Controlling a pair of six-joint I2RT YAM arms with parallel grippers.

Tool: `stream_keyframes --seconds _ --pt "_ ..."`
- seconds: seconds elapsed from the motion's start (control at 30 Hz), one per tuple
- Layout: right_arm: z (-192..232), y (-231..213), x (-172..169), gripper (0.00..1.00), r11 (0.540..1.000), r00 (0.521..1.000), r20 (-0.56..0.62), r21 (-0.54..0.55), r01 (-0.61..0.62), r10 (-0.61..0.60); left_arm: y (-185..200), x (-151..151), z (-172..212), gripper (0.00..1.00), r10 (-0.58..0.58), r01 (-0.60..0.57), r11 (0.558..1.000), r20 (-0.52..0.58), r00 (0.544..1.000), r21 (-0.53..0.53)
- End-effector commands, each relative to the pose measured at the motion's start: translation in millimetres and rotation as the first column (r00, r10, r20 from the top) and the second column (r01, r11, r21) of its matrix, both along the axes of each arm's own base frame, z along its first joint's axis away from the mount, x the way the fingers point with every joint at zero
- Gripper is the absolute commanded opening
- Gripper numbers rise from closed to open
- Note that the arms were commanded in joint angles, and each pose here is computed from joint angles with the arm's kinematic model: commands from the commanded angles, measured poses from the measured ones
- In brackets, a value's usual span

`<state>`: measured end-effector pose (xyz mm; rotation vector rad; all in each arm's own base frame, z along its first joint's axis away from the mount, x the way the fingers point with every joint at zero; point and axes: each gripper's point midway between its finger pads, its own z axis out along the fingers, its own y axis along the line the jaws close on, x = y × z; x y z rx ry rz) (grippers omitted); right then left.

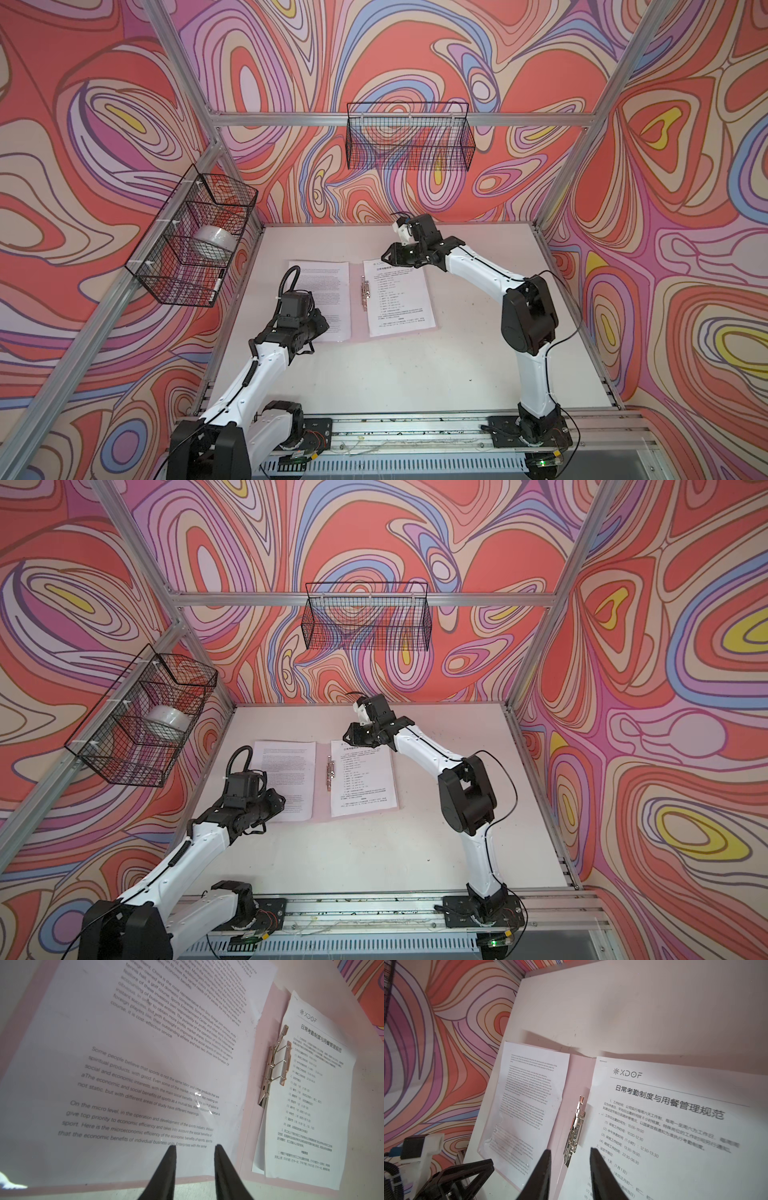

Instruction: Put the files into the folder

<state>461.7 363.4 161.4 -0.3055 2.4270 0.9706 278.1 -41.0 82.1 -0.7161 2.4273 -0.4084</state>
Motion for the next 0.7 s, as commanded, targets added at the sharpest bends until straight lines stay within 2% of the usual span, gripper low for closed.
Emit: stream_keyframes --seconds 0.0,0.13,0.23,0.5,0.67 --pt "-4 32 -2 0.34 0.993 0.994 0.034 0.046 -0.105 0.104 -1 13 1 0.31 0.035 -0.034 0.999 0.051 0.998 -0.022" --pt "-31 50 2 0.35 0.986 0.990 0.015 0.081 -0.144 0.143 -5 18 -4 0.30 0.020 -0.018 0.999 0.043 0.999 -0.038" --pt "-50 57 7 0.35 0.984 0.989 -0.006 0.094 -0.149 0.150 -8 11 -25 0.29 0.015 -0.015 0.998 0.000 1.000 -0.053" --pt "-68 69 18 0.37 0.980 0.987 -0.009 0.118 -0.158 0.160 -7 6 -36 0.27 0.004 -0.006 0.999 -0.031 1.000 -0.040" --pt "-80 72 23 0.44 0.983 0.988 -0.020 0.108 -0.150 0.153 -4 3 -40 0.24 0.001 -0.002 1.000 -0.045 0.999 -0.012"
